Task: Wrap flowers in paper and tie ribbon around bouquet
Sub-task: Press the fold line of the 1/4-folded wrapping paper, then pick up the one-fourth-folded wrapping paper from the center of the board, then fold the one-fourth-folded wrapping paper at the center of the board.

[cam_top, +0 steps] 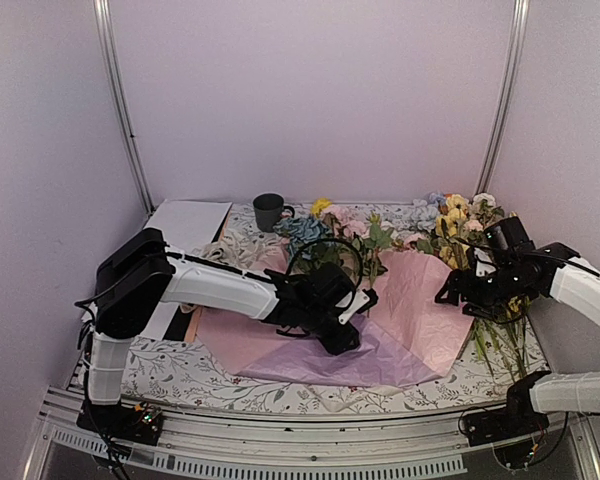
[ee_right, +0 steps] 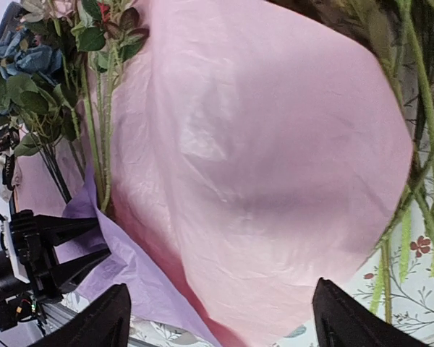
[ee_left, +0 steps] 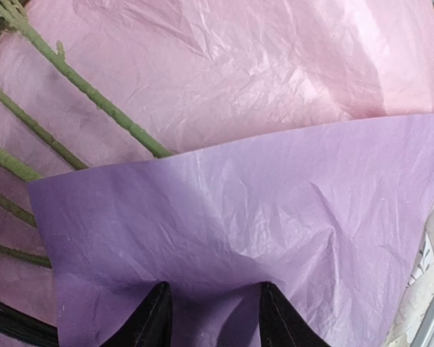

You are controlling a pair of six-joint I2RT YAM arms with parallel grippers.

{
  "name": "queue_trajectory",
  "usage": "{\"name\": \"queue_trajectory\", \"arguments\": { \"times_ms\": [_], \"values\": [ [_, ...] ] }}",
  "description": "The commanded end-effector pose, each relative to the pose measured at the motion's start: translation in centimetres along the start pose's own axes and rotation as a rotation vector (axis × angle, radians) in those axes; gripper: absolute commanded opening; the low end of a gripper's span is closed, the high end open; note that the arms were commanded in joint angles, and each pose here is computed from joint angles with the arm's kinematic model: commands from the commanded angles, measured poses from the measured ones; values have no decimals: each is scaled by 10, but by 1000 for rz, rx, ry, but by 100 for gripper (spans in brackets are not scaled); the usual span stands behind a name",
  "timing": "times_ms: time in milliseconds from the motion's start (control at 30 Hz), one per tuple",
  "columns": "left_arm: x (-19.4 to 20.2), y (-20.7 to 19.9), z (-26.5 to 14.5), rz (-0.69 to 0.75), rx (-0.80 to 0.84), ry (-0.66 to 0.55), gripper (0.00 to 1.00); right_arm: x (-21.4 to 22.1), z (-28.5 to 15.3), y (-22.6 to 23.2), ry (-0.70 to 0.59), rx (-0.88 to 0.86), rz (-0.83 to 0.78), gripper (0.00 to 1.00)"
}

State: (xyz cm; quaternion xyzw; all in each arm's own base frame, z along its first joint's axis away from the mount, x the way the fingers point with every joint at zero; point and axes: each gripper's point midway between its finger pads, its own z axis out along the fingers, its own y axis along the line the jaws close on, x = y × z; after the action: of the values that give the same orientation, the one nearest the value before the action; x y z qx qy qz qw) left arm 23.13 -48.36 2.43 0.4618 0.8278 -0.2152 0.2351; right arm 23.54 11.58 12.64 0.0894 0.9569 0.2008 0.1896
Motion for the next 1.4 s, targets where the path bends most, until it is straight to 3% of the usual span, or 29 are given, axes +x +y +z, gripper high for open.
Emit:
{"name": "queue_trajectory", "arguments": {
  "times_ms": [0,133,267,333,500,567,733,967,1133,1233,1367],
  "values": [
    [14,9,9,-6,-8,38,42,22,8,-34,85,51,97,96],
    [13,10,8,-5,-6,37,42,20,20,-52,106,82,199,99],
    [12,9,4,-4,-3,24,42,29,32,-47,116,-8,280,100],
    [11,10,4,-4,-3,22,42,34,38,-41,136,-60,298,93],
    [13,12,5,-4,-3,29,42,14,24,-19,41,-172,233,35],
    [14,14,6,-7,-6,29,42,8,15,-17,2,-174,211,22],
    [17,15,12,-13,-1,36,42,5,3,-1,-3,-241,155,1],
    [27,21,21,-53,7,52,42,-11,-35,97,-24,-587,-106,0],
    [25,22,20,-124,67,-4,42,-2,-40,183,8,-826,-281,0],
    [22,22,17,-157,96,-51,41,6,-25,213,64,-903,-297,0],
    [11,23,4,-195,144,-144,41,11,19,218,106,-868,-284,0]
  ]
}}
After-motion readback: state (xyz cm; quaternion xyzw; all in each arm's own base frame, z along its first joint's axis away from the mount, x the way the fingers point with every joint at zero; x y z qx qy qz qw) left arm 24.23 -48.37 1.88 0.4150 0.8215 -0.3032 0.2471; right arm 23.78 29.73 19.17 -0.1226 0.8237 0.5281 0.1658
